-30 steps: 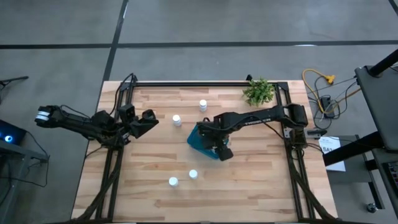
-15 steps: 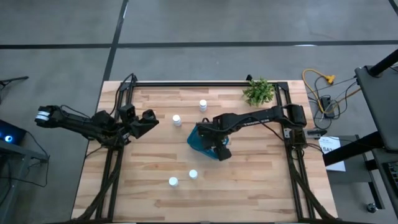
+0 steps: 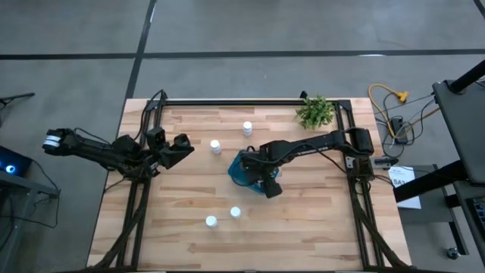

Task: Pick and place pill bottles into a basket
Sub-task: Put the white pill bottle into the blue bin

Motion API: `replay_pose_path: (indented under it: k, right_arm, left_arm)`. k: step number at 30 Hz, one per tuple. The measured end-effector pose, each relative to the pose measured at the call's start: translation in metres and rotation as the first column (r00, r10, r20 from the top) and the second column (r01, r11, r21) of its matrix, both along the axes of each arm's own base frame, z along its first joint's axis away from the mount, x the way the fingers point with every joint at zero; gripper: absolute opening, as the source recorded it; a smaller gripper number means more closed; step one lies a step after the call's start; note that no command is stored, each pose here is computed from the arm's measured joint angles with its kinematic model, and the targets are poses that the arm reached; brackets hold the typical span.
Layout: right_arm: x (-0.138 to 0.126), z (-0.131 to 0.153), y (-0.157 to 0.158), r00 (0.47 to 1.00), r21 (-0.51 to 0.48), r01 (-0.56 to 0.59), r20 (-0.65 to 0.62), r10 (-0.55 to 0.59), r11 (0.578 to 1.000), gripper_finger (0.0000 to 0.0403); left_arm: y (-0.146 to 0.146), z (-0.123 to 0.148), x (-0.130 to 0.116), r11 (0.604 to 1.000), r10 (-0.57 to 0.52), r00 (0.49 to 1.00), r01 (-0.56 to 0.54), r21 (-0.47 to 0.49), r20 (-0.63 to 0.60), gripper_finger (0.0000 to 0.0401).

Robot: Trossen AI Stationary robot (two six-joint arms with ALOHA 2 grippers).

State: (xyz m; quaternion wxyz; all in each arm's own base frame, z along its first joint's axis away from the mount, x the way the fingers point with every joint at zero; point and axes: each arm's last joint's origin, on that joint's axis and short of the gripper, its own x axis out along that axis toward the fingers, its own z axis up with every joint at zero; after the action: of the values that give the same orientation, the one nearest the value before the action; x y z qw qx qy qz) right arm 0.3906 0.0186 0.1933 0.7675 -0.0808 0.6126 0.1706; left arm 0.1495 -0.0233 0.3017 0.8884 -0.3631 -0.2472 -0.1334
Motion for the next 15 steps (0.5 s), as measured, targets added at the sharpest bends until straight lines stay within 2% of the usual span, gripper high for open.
replay_pose_path:
  k: [10, 15]
  right_arm:
    - [-0.007, -0.012, 0.003, 0.999, 0.002, 0.005, -0.045, -0.005, 1.000, 0.0170]
    - [-0.005, -0.012, 0.003, 1.000, 0.005, 0.006, -0.017, -0.006, 1.000, 0.0181]
  left_arm:
    - [0.000, 0.000, 0.000, 1.000, 0.000, 1.000, 0.000, 0.000, -0.002, 0.0112]
    - [0.000, 0.000, 0.000, 1.000, 0.000, 1.000, 0.000, 0.000, -0.002, 0.0112]
